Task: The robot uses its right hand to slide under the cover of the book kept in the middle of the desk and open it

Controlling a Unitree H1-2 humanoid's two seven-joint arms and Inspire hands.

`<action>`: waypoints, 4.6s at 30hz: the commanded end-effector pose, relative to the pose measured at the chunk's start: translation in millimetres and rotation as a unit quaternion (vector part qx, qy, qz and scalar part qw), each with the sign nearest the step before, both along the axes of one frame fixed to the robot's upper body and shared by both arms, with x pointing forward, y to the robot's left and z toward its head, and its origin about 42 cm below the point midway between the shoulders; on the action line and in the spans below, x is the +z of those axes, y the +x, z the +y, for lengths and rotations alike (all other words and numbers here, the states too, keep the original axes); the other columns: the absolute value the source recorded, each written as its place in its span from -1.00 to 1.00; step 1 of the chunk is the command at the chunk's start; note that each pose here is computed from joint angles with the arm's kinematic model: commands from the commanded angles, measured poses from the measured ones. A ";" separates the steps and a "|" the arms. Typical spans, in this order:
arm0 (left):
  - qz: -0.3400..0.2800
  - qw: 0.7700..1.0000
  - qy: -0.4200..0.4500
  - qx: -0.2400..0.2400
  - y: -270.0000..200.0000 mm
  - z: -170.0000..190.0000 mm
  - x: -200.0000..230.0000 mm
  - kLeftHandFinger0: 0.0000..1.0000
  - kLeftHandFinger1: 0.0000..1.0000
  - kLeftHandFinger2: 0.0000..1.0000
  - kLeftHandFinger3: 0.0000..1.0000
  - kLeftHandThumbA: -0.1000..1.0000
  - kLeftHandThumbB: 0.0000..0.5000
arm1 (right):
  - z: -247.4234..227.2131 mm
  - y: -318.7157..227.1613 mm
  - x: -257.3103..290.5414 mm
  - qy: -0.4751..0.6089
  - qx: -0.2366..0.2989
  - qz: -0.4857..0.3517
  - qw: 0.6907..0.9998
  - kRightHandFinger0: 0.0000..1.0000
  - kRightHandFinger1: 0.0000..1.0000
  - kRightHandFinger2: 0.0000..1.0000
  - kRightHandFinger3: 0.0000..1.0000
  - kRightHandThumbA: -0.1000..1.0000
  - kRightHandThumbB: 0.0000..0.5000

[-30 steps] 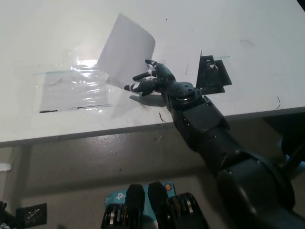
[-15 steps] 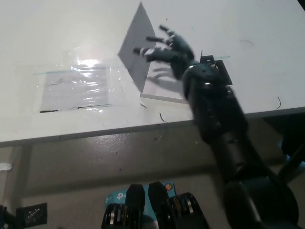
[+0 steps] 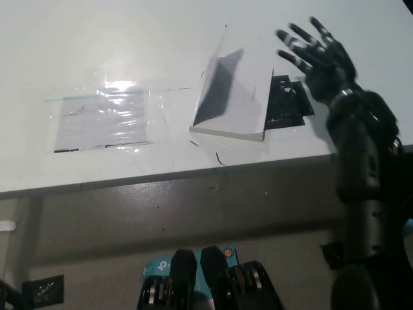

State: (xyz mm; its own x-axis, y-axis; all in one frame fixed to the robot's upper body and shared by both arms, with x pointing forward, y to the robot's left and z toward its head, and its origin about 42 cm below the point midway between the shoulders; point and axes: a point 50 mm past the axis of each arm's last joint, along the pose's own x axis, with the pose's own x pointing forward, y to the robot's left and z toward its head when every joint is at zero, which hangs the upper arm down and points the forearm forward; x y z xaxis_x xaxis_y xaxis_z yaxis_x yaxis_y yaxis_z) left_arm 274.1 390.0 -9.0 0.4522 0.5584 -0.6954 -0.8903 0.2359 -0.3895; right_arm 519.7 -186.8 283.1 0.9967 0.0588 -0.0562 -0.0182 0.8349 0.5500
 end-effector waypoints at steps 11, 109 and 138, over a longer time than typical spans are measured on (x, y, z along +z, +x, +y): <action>-0.024 1.000 0.014 0.013 3.5 6.6 5.1 1.00 1.00 1.00 1.00 1.00 -1.00 | -83.7 -38.4 -7.1 0.102 -0.058 -0.055 0.992 0.24 0.29 0.65 1.00 0.93 -0.51; -0.078 0.996 0.013 0.039 -2.4 20.8 26.9 1.00 0.98 1.00 1.00 1.00 -1.00 | -1.3 -134.7 -267.2 0.095 -0.196 0.204 0.954 0.09 0.23 0.51 1.00 0.75 -0.24; -0.009 0.959 0.201 -0.200 41.4 -7.1 50.5 0.54 0.51 0.77 1.00 0.85 -1.00 | -27.8 -130.7 -259.9 0.101 -0.214 0.181 0.955 0.06 0.32 0.62 1.00 0.83 -0.28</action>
State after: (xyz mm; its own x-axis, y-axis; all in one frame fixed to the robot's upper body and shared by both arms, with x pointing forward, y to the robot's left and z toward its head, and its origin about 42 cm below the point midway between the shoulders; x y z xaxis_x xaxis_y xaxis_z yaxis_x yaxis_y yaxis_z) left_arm 313.1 372.3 33.4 0.6444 0.5468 -0.5346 -0.7589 0.5432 -0.3591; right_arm 373.0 -209.3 4.5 0.8147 -0.2918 -0.5012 0.5649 0.5946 0.5721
